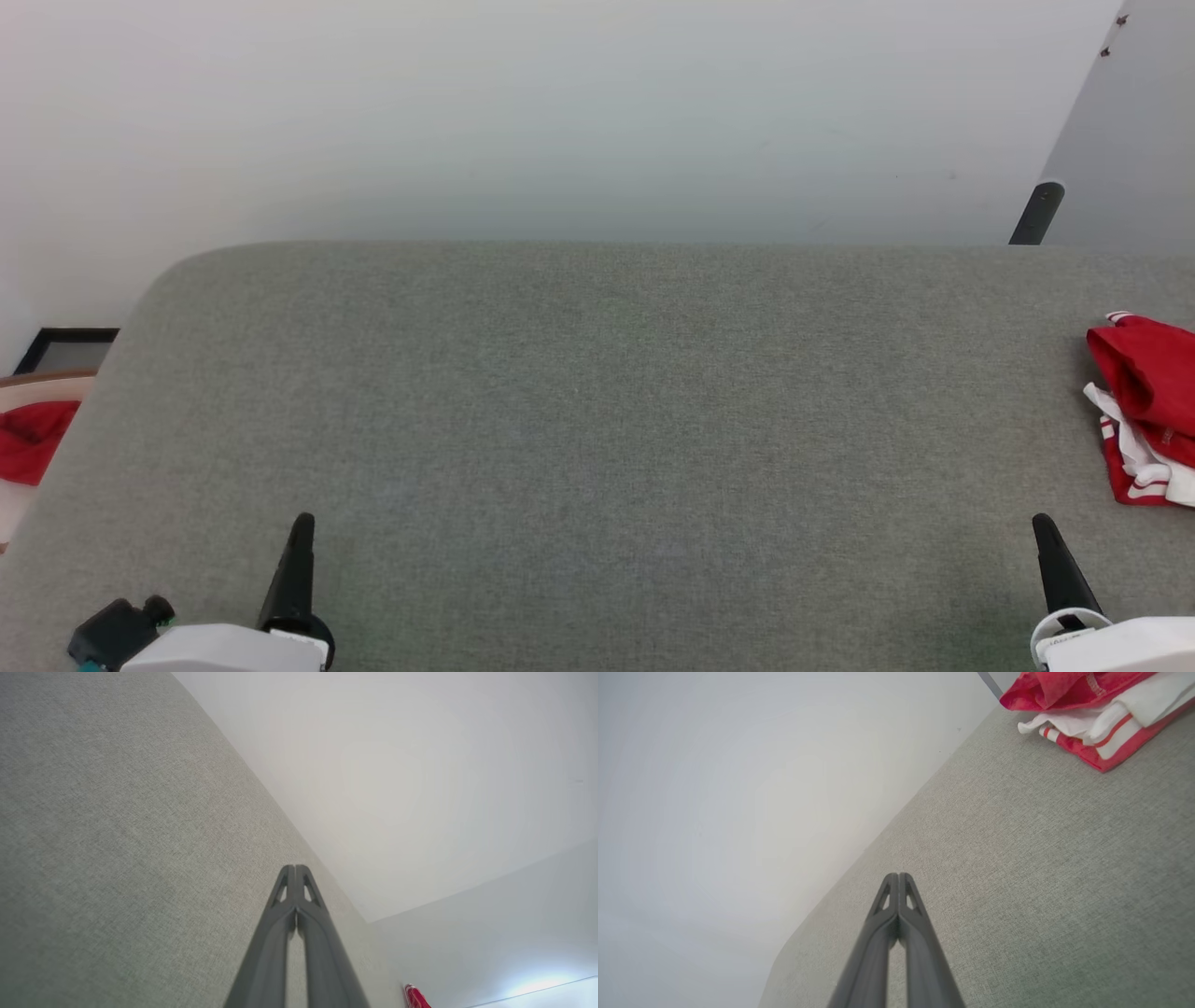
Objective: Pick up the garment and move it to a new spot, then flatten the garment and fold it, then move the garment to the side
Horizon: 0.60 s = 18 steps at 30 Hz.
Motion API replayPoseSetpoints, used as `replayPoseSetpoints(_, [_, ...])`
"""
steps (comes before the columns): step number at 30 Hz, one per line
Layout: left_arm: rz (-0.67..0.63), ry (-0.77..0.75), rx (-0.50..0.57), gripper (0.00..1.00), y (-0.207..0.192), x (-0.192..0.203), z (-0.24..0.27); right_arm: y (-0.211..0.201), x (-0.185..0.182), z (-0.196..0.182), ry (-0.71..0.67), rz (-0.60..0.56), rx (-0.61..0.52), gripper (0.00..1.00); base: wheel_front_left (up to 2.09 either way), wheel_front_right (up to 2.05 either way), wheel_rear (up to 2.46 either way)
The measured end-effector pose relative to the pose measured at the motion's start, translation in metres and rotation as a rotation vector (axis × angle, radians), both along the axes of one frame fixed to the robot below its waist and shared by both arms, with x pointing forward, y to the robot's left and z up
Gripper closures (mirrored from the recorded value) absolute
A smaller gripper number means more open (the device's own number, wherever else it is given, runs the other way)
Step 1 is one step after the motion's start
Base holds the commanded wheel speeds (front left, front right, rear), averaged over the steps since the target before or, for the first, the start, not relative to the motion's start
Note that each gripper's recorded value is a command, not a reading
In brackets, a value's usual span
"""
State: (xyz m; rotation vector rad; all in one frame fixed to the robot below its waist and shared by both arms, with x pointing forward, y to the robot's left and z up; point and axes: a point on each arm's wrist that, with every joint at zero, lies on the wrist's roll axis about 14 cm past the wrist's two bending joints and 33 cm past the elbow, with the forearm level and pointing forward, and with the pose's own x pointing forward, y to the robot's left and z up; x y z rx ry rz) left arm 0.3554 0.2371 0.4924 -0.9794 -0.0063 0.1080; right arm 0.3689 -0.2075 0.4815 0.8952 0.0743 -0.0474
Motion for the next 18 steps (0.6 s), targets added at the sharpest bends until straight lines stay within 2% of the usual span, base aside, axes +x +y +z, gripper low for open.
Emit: replayPoseSetpoints(18, [-0.014, -0.010, -0.180, 1.00, -0.0096, 0.0088, 0.0011, 0.0033, 0.0056, 0.0049, -0.012, -0.013, 0.208, 1.00, 0.00, 0.00, 0.00])
